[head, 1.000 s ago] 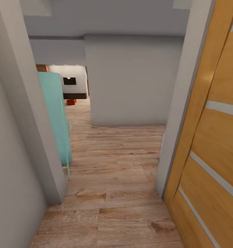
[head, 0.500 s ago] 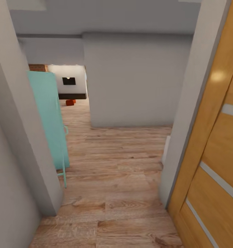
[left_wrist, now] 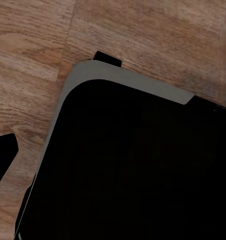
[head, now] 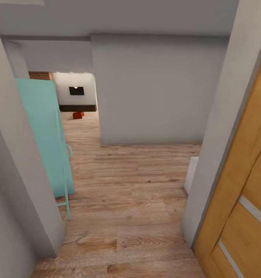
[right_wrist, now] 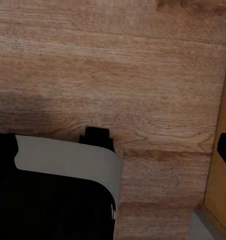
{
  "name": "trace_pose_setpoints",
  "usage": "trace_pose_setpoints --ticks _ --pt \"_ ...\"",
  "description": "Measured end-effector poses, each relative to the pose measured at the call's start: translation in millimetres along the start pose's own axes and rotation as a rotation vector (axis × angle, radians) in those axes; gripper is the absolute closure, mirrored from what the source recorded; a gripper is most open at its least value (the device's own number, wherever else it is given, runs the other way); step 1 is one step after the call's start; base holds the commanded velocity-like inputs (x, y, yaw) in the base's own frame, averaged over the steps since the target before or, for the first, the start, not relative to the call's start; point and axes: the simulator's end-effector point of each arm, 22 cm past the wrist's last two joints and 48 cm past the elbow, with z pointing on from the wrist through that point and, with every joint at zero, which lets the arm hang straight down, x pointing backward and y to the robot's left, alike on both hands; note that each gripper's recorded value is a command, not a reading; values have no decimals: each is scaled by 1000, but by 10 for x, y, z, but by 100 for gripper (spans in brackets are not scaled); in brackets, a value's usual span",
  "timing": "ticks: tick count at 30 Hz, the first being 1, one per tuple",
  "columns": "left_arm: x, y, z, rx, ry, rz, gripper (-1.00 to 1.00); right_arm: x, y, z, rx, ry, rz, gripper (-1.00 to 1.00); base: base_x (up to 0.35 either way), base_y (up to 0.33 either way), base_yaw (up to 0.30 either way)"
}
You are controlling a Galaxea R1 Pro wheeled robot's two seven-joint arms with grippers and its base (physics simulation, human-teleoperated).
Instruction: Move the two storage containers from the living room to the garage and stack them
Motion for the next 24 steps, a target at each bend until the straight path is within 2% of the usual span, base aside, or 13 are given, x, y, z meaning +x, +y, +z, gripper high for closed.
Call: trace_pose_setpoints --ticks 24 --pt "12 5 0 -1 3 0 -100 -7 -3 0 1 -4 8 -100 322 0 0"
